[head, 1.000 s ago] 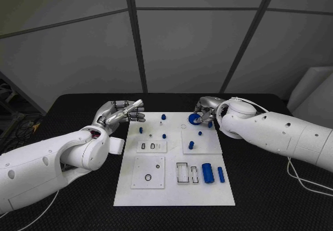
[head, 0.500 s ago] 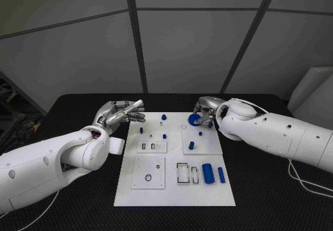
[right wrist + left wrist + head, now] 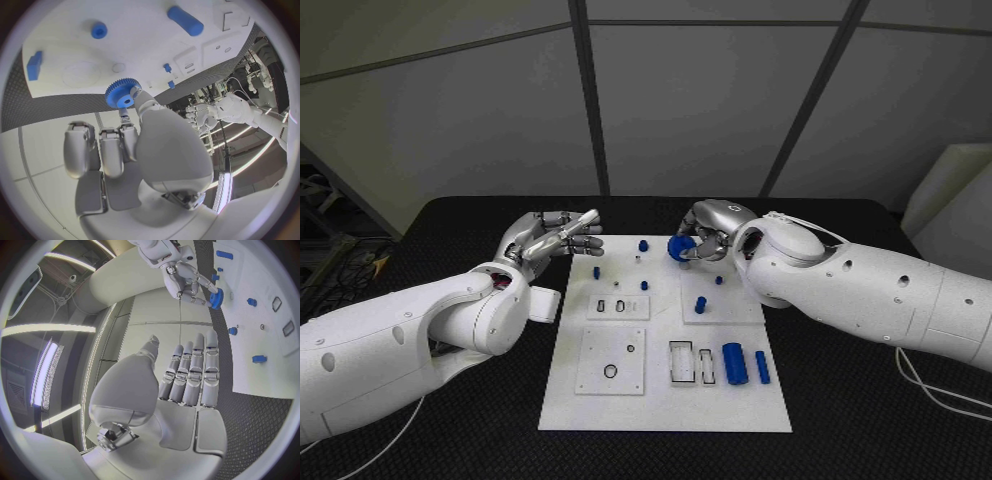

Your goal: Assemble the parts on the task board

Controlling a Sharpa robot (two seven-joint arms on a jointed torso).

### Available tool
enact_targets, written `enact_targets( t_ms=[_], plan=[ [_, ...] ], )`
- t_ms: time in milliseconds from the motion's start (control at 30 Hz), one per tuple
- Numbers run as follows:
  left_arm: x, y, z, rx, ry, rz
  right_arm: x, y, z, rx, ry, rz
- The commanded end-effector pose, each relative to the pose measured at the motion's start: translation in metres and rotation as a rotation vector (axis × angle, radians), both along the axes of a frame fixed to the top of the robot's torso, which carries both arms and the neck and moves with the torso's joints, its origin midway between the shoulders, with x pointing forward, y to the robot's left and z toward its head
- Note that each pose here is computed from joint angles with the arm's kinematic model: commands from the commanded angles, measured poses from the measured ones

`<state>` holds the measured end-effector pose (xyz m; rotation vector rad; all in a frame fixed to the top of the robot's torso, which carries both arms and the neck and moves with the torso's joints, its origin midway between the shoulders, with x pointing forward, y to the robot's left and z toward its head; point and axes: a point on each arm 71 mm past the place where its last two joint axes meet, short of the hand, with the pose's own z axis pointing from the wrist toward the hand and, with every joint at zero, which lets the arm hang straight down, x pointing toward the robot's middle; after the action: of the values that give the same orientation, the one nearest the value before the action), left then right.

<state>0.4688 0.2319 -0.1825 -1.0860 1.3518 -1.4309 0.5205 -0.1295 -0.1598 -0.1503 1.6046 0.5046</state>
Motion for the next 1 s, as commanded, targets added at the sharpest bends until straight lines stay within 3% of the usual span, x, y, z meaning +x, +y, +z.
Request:
enact_targets(
  t_ms=[33, 500, 1000],
  plan=[
    [-0.0003, -0.001, 0.0012, 0.0, -0.006, -0.013, -0.002, 0.013, 0.007, 0.0, -0.075, 0.009],
    [0.0003, -0.004, 0.001, -0.002, -0.006, -0.017, 0.001, 0.064, 0.001, -0.002, -0.081, 0.078],
    [0.0001, -0.006, 0.0015, -0.004, -0.006, -0.022, 0.01, 0.082, -0.014, -0.037, -0.049, 0.087]
  ],
)
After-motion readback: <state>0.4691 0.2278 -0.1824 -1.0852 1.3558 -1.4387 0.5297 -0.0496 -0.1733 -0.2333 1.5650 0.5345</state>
